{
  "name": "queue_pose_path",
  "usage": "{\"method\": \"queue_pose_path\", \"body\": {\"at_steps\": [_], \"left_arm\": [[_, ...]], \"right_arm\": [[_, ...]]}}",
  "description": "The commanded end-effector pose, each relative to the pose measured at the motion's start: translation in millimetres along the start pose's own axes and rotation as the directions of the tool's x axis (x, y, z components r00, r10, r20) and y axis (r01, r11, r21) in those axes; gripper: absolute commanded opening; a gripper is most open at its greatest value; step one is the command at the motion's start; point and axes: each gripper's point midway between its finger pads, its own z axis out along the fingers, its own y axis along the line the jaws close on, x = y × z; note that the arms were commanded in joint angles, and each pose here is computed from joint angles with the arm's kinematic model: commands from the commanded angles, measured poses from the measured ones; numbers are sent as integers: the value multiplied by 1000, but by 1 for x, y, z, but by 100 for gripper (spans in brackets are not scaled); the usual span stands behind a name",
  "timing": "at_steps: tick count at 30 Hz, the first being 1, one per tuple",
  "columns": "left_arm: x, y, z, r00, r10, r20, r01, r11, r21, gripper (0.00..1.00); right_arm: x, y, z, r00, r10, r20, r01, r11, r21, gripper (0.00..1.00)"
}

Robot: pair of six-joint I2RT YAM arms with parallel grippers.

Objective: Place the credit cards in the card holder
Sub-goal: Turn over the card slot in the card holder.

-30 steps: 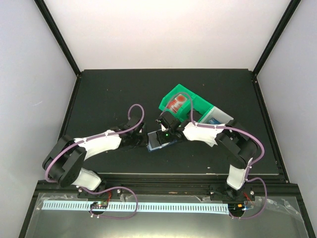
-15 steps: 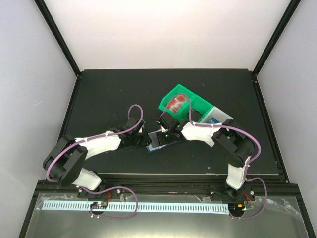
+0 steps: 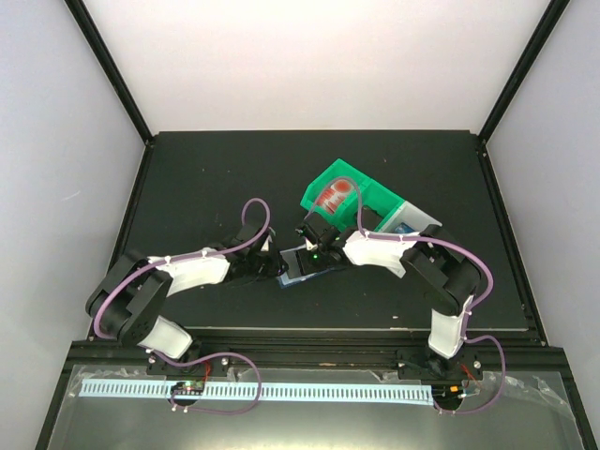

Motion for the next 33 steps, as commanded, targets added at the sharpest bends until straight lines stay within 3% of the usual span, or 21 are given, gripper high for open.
{"method": "queue_pose_path", "body": {"at_steps": [1,8,14,19,33], "left_arm": [[-5,-12,0,1000,2,8,-3,998,63,21],[-4,-5,-1,1000,11,6,-11,1000,22,20],[-8,6,-11,999,30,39,-28,998,-49,24],[-9,-3,-14,998,50,48,-50,999,-5,19],[-3,-7,2,999,31,-6,-31,999,42,20]], "right_arm": [[14,-12,12,999,11,-47,-8,998,57,1],[15,-13,14,999,12,-52,-9,998,59,1],[16,-14,15,998,14,-54,-10,998,65,1],[16,-14,16,998,15,-55,-12,998,63,1],[17,-14,17,998,12,-58,-9,998,59,1]]}}
